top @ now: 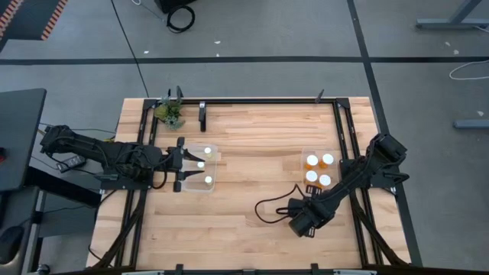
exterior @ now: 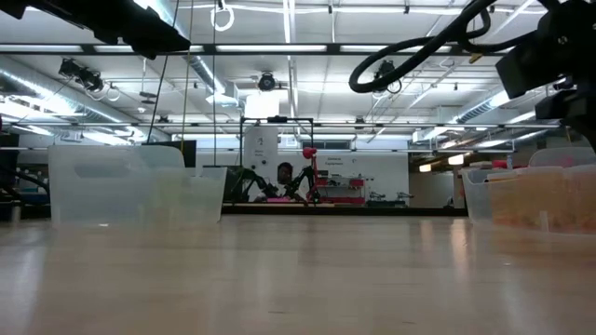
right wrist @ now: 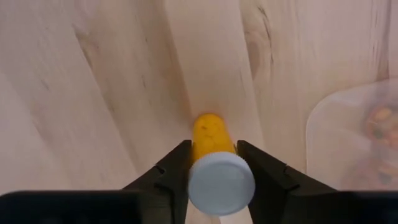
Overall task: Pick and place medicine bottles into bin by pill shape (circle, oval)
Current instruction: Move the orange pill bottle to the center of the table
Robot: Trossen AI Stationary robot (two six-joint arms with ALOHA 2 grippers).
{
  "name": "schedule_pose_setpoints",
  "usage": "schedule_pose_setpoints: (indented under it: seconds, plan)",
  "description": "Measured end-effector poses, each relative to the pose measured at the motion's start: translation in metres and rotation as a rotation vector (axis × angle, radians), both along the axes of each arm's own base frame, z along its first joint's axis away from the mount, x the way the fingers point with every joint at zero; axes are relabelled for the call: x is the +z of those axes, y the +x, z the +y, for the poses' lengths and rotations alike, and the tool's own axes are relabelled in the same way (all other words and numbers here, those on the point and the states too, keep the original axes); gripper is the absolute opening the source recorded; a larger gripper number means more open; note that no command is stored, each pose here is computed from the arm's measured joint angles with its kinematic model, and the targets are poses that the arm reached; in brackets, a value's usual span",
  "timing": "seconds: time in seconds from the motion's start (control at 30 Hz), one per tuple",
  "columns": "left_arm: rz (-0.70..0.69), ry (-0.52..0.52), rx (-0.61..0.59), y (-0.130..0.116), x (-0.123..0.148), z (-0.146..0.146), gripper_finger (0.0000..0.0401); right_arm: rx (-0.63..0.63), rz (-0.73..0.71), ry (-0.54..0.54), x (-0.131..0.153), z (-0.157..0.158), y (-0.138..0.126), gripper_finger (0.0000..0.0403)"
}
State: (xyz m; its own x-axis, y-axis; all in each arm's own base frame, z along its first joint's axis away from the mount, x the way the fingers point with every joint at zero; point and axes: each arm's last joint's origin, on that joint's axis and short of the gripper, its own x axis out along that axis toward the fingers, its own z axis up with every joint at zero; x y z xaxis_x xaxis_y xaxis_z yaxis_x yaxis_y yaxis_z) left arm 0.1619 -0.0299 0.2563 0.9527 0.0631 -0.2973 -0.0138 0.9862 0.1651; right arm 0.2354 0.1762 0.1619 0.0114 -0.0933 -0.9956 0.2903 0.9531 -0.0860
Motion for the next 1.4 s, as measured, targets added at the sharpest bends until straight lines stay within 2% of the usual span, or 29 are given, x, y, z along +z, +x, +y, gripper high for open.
schedule_pose_setpoints:
  seconds: [0.23, 0.6, 1.03, 1.4]
  plan:
    - [0.001, 0.000, 0.000, 0.000, 0.000, 0.000, 0.0173, -0.002, 0.001, 0.012, 0.002, -0.009, 0.009, 0.0121]
    - [0.050, -0.012, 0.008, -0.002, -0.005, 0.000, 0.0172, 0.071, -0.072, -0.005, 0.017, -0.041, 0.043, 0.0122]
    - [0.186, -0.110, 0.036, -0.007, -0.017, 0.001, 0.0192, 0.157, -0.229, -0.005, 0.021, -0.099, 0.083, 0.0122]
    - [0.194, -0.131, 0.012, -0.008, -0.018, 0.000, 0.0187, 0.253, -0.417, -0.071, 0.028, -0.138, 0.110, 0.0122]
